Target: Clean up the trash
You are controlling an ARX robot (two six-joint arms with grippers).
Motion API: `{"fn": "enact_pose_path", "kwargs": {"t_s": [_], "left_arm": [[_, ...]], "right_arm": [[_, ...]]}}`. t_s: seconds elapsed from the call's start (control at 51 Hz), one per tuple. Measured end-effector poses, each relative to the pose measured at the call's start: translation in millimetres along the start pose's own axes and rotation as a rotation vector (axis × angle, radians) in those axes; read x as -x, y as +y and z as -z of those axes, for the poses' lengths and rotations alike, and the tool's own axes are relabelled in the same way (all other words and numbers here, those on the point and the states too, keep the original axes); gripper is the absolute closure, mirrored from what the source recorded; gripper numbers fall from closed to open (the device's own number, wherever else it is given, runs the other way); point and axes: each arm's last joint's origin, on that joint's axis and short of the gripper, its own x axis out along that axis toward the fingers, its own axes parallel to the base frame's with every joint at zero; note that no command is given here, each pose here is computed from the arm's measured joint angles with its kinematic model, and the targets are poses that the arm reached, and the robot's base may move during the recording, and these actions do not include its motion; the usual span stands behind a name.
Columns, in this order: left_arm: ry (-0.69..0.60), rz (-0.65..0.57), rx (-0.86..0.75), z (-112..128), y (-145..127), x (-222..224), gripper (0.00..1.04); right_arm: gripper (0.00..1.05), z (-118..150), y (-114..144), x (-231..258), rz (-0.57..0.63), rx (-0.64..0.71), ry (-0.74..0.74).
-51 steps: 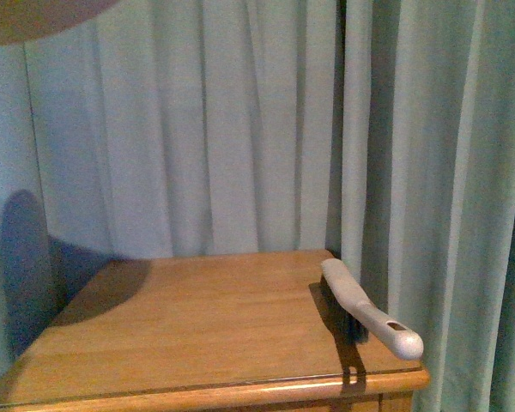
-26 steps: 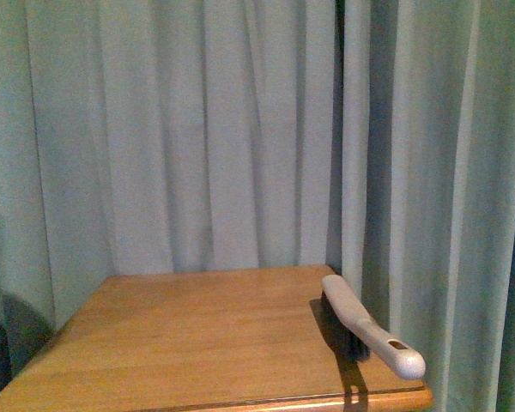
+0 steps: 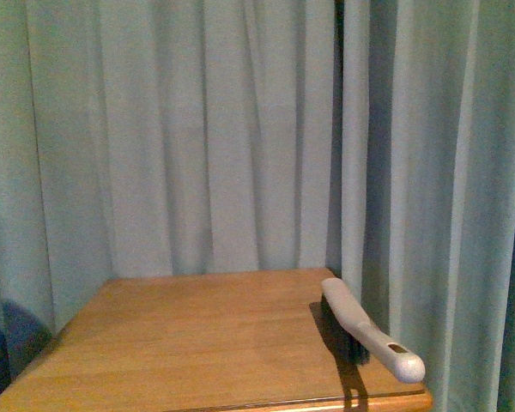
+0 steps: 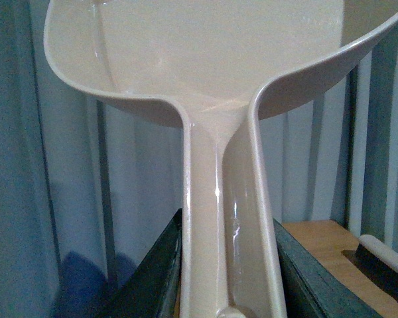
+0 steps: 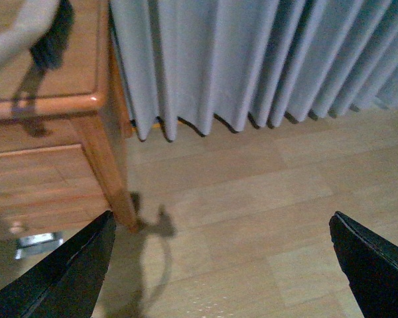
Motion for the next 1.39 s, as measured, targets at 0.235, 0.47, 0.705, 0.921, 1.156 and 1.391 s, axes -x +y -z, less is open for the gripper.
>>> {"fn": "enact_pose_path", "kwargs": {"t_s": [0.235, 0.47, 0.705, 0.921, 1.156, 1.391], "left_arm": [[0.0, 0.0, 0.0, 0, 0, 0, 0.77], [0.0, 0.0, 0.0, 0, 0, 0, 0.77], [0.0, 0.0, 0.0, 0, 0, 0, 0.77], [0.0, 0.0, 0.0, 0, 0, 0, 0.77], [0.0, 0.0, 0.0, 0, 0, 0, 0.77], [0.0, 0.0, 0.0, 0, 0, 0, 0.77]], "right_arm": [[0.07, -88, 21, -39, -0.105, -0.056, 0.102], [0.07, -140, 53, -101, -0.155, -0.092, 0.249], [0.07, -149, 91, -140, -0.2, -0.132, 0.329], [0.07, -144, 115, -167, -0.201, -0.166, 0.406], [0.07, -136, 133, -190, -0.197, -0.198, 0.458], [0.07, -127, 148, -204, -0.2, -0.201, 0.489]]}}
